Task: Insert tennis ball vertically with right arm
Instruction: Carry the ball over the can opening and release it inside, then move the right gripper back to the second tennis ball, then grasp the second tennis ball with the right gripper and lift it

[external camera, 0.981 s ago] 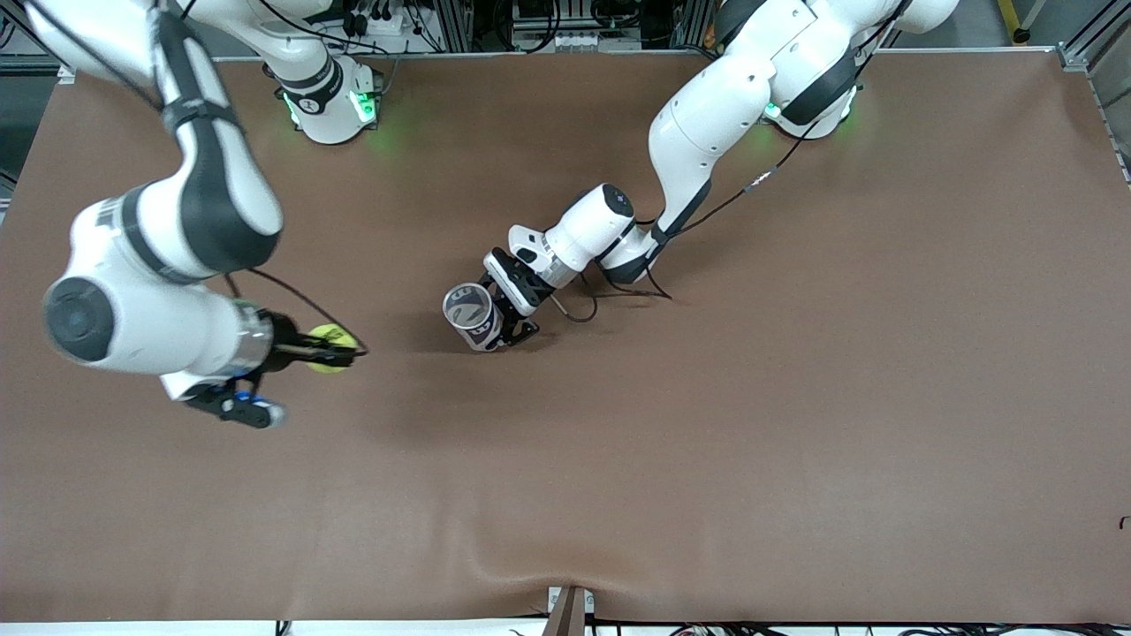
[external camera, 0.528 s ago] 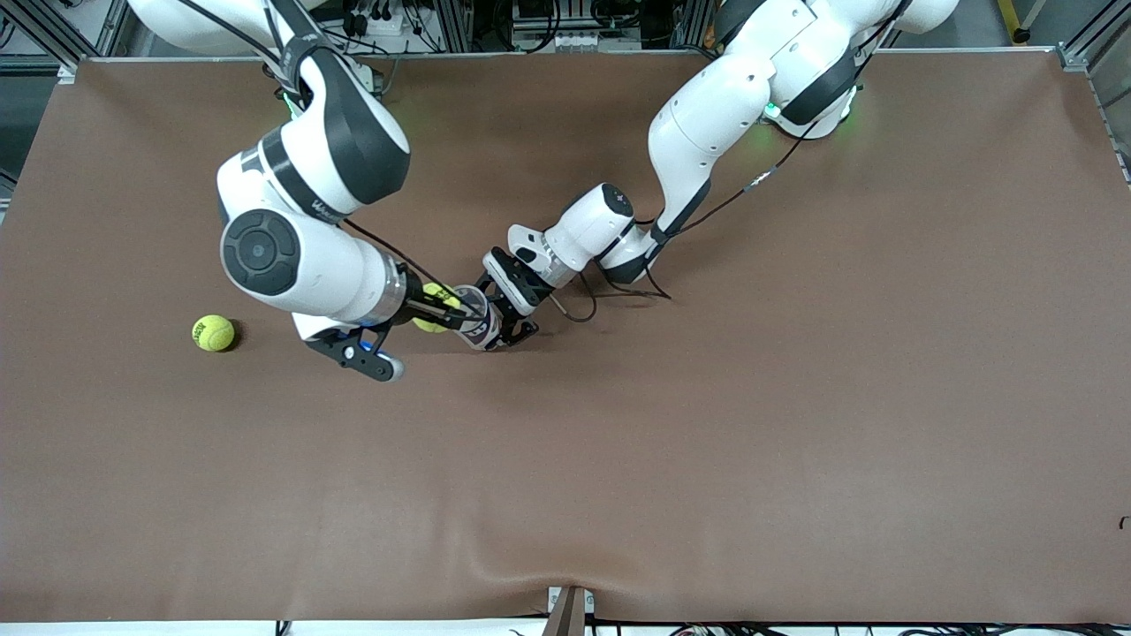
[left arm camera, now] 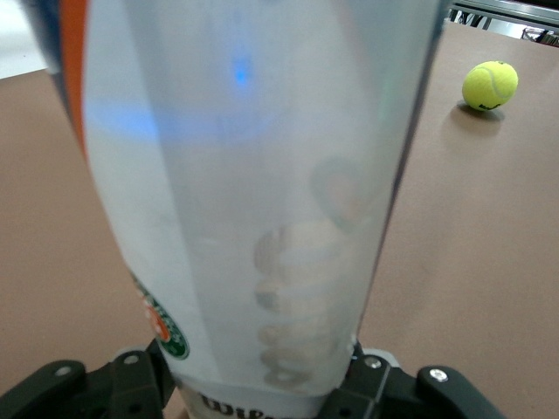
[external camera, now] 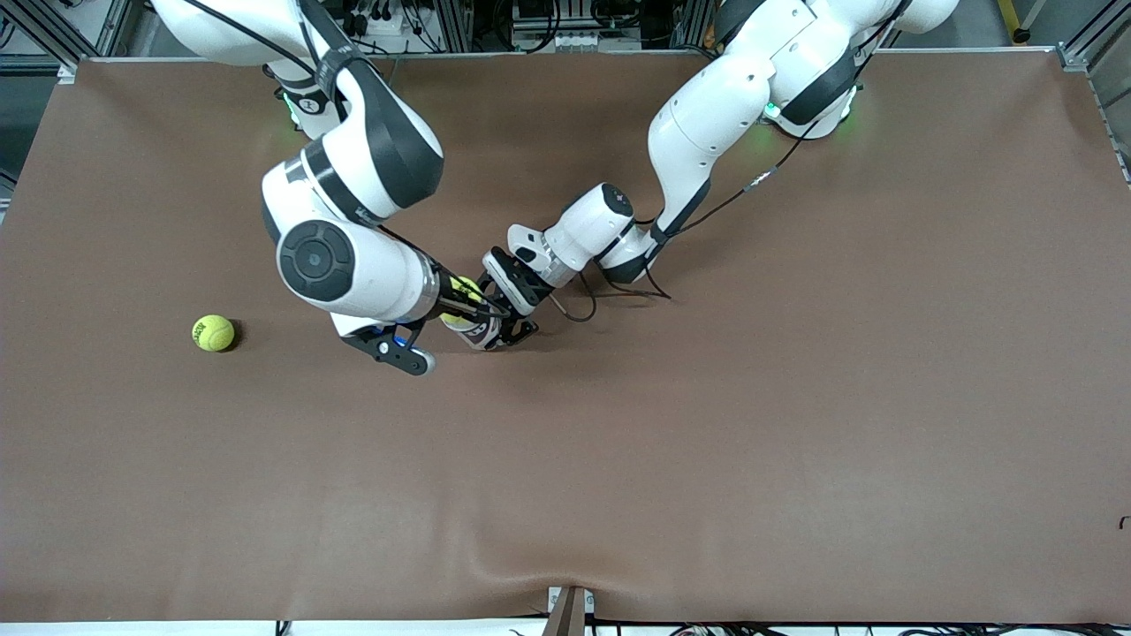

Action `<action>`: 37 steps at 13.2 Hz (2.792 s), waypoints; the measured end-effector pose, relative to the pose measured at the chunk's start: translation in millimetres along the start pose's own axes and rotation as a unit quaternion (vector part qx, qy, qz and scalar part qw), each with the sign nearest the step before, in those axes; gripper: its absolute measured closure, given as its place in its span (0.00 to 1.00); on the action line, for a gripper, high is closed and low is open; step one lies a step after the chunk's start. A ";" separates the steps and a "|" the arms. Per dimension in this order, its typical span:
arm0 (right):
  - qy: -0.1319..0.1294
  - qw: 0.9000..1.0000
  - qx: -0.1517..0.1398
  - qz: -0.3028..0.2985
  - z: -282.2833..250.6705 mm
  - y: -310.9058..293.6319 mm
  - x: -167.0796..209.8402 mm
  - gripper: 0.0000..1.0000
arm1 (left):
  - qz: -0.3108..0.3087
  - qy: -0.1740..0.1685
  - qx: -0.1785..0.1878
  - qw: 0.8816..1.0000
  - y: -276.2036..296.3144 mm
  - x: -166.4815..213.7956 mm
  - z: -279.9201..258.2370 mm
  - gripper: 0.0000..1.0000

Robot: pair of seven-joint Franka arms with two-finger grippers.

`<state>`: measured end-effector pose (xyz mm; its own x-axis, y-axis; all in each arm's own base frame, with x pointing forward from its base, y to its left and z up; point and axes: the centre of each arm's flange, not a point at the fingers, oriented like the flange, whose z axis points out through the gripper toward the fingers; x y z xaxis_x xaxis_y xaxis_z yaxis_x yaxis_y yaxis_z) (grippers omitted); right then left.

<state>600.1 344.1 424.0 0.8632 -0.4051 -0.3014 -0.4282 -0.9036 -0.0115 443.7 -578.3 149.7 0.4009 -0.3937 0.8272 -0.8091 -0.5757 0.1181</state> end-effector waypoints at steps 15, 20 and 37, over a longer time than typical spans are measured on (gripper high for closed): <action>0.022 0.999 -0.007 0.038 1.0 17.0 25.5 0.00 | 0.002 -0.003 -0.004 1.000 6.4 -2.6 1.1 0.26; 0.055 0.998 0.002 -0.037 -59.1 124.8 127.6 0.00 | 0.008 -0.005 -0.013 1.000 21.6 -4.1 2.2 0.26; 0.010 0.983 -0.084 -0.161 115.1 421.7 255.2 0.00 | 0.071 0.008 -0.024 0.997 13.9 4.0 0.1 0.23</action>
<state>609.0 -124.4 232.4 0.9526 -0.0953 -0.2888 -0.0830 -0.9951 0.0546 434.1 -588.0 154.5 0.2748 -0.4565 0.8462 -0.8764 -0.4809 0.0251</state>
